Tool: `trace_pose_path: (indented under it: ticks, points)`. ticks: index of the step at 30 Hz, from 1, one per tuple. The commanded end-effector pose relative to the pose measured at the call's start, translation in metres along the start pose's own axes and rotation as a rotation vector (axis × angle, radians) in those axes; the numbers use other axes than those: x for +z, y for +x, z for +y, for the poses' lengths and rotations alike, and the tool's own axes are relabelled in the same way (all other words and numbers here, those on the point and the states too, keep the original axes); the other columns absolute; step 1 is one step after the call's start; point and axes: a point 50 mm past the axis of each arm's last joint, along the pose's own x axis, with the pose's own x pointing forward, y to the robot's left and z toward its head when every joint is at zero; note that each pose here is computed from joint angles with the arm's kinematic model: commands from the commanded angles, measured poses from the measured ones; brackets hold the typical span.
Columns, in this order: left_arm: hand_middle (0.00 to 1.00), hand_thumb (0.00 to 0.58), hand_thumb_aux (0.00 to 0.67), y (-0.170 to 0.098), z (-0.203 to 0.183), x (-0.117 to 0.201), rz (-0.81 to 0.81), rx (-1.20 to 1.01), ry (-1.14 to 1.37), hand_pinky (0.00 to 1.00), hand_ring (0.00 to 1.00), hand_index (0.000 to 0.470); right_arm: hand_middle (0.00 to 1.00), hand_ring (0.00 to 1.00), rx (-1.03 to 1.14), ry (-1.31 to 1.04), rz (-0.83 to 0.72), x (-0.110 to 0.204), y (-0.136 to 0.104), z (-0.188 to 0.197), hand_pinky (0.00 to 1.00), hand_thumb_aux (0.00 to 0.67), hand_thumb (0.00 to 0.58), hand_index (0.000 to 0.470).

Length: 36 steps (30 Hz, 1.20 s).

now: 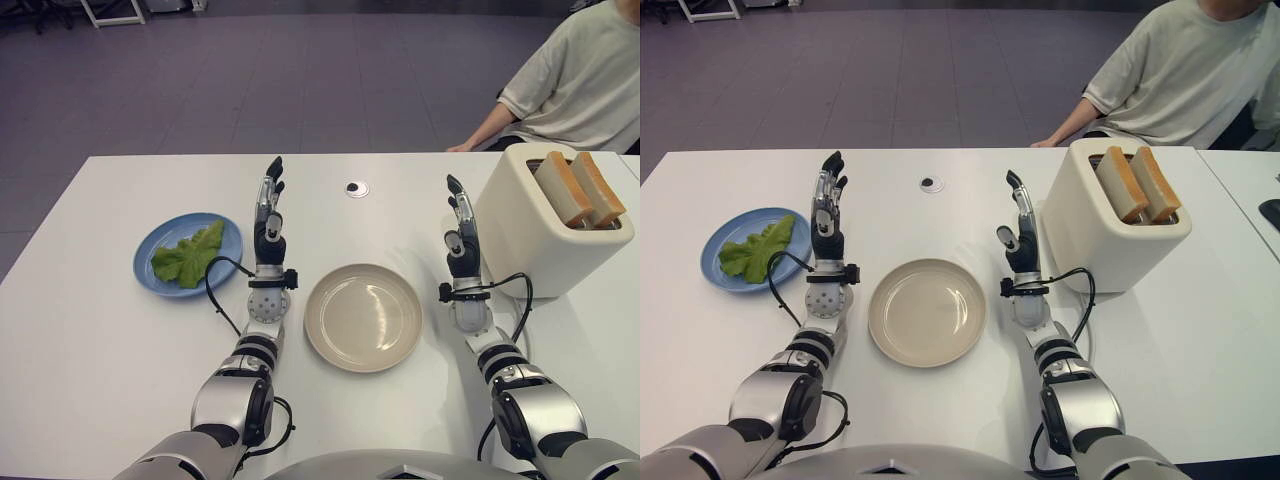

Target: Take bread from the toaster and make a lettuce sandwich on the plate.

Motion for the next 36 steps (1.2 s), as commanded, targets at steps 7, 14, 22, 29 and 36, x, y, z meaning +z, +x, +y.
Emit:
trace_pose_path:
  ticks: [7,14,22,29,36]
  points:
    - [0.0,0.0,0.0,-0.006,-0.012,-0.003,0.027,-0.014,0.019,0.0,0.0,0.0,0.0,0.0,0.001,-0.008,0.0,0.0,0.003,-0.003,0.0,0.0,0.0,0.0]
    - [0.0,0.0,0.0,-0.009,-0.012,-0.01,0.1,0.0,-0.008,0.0,0.0,0.0,0.0,0.0,-0.002,0.017,0.011,0.0,0.004,-0.002,0.0,0.0,0.0,0.0]
    - [0.0,0.0,0.0,-0.008,-0.011,-0.006,0.063,0.011,-0.004,0.0,0.0,0.0,0.0,0.0,-0.024,0.018,-0.087,0.013,0.013,-0.012,0.0,0.0,0.0,0.0]
    - [0.0,0.0,0.0,-0.011,-0.003,-0.007,0.072,0.022,-0.006,0.0,0.0,0.0,0.0,0.0,-0.16,-0.559,-0.278,0.089,0.015,-0.151,0.0,0.0,0.0,0.0]
    - [0.0,0.0,0.0,-0.014,-0.009,-0.007,0.069,-0.022,-0.016,0.0,0.0,0.0,0.0,0.0,-0.181,-1.188,0.213,0.078,0.0,-0.264,0.0,0.0,0.0,0.0]
